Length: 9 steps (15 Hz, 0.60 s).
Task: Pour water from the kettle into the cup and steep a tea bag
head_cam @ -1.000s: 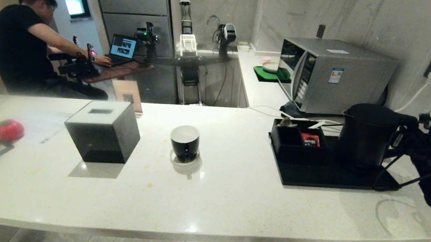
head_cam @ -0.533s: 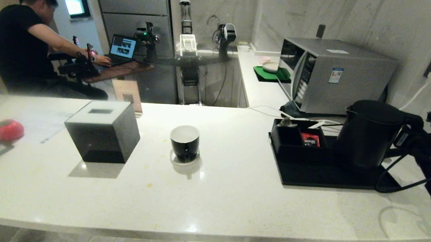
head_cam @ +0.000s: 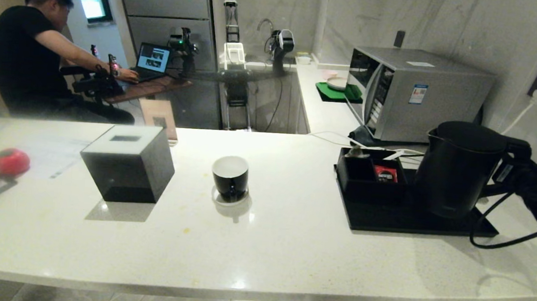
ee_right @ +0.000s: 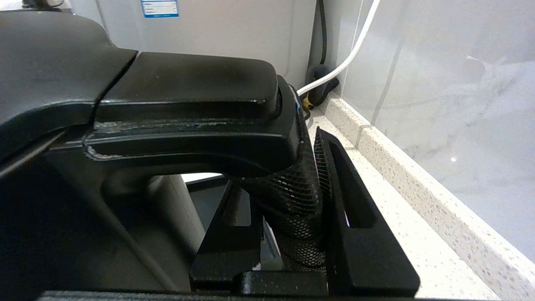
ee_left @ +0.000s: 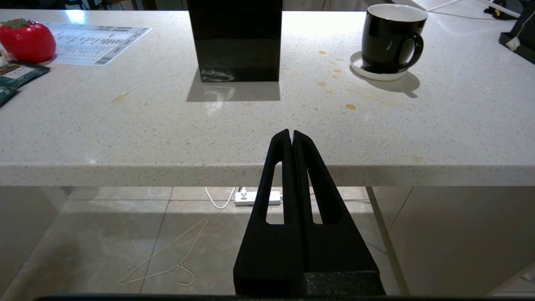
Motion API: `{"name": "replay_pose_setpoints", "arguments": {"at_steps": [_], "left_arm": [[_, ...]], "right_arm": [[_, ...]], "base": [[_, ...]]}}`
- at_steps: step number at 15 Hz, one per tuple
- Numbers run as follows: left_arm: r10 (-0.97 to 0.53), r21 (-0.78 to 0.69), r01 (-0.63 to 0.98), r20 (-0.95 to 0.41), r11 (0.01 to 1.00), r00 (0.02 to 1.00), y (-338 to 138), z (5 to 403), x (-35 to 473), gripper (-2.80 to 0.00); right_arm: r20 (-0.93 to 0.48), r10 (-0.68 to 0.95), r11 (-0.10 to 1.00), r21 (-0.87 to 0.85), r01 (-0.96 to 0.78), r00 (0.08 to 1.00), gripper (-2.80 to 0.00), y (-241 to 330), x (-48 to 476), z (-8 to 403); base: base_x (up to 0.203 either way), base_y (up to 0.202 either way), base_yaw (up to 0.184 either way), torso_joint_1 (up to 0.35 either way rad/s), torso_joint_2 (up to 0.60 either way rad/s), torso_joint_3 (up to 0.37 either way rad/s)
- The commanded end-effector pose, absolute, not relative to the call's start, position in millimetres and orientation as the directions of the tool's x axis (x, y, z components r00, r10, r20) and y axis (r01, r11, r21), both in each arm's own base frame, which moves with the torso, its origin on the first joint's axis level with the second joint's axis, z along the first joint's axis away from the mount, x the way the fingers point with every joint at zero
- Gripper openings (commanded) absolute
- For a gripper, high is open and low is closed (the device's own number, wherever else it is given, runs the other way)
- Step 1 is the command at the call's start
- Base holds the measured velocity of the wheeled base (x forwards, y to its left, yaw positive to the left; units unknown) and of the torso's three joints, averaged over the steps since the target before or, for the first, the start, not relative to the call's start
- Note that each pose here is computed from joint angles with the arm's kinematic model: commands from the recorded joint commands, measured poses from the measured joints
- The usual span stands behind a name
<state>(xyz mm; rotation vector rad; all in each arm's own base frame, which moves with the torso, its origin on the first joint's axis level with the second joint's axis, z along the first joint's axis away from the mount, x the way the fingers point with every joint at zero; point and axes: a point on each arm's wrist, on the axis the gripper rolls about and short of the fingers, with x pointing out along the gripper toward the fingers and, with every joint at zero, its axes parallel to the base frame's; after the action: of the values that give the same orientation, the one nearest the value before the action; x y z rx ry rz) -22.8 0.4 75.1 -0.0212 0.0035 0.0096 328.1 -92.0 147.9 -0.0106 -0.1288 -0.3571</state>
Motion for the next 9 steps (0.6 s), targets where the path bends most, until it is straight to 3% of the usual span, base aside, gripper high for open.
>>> {"name": "replay_pose_setpoints", "arguments": {"at_steps": [1, 9], "left_arm": [[0.011, -0.021, -0.011, -0.005, 1.000, 1.000, 0, 75, -23, -2.80], [0.011, -0.021, -0.011, -0.005, 1.000, 1.000, 0, 75, -23, -2.80]], "right_arm": [[0.151, -0.348, 0.937, 0.014, 0.350, 0.925, -2.80, -90, 318, 156], [0.137, -0.343, 0.939, 0.014, 0.345, 0.929, -2.80, -80, 286, 166]], "base": [[0.000, 0.000, 0.000, 0.000, 0.00, 0.000], [0.000, 0.000, 0.000, 0.000, 0.00, 0.000]]}}
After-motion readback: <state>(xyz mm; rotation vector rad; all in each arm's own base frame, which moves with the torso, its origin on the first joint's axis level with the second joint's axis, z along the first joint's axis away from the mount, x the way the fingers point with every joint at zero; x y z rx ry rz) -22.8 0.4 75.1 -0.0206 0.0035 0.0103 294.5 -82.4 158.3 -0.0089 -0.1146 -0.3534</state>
